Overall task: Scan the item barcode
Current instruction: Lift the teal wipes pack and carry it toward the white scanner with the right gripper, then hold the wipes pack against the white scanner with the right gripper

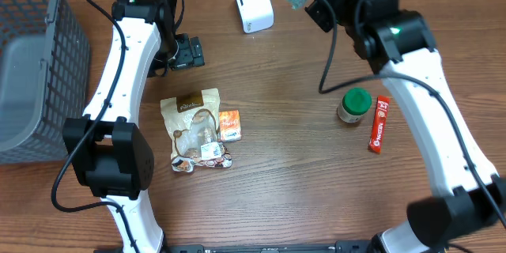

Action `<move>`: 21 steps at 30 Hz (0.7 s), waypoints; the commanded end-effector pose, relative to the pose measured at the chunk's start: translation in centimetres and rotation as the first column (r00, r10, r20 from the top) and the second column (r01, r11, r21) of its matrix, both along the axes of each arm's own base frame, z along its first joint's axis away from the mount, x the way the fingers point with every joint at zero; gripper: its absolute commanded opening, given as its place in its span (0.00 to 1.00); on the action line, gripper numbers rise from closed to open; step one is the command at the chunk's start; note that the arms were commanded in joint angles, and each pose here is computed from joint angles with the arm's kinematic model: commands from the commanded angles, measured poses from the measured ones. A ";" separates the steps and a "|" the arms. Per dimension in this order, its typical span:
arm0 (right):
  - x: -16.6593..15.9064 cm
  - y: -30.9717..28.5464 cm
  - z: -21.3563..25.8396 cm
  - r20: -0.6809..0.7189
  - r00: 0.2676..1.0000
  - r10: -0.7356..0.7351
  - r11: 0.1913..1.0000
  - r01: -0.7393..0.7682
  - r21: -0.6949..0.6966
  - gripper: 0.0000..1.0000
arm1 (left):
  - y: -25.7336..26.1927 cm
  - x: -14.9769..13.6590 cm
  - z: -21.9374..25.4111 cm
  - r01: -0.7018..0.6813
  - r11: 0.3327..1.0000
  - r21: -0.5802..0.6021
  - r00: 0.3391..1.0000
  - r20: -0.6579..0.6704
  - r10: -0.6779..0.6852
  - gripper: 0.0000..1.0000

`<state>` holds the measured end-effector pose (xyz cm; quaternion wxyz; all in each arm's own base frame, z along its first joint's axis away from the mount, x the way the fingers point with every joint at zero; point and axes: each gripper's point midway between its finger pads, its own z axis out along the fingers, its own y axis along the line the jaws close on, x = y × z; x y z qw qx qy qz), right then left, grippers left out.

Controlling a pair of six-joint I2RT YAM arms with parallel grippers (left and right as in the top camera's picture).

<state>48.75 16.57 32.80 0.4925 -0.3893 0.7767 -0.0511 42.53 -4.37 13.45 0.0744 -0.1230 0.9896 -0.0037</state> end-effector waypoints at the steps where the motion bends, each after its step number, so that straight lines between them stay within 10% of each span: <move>1: 2.6 0.4 -2.2 0.021 0.999 0.025 0.996 -0.023 -0.086 0.04 | 0.1 0.4 0.4 0.012 1.000 0.007 1.000 0.016 -0.012 1.00; 21: 13.1 5.8 -9.6 0.333 0.927 -0.174 0.970 0.220 -0.105 0.04 | 0.1 0.4 0.4 0.012 1.000 0.006 1.000 0.016 -0.012 1.00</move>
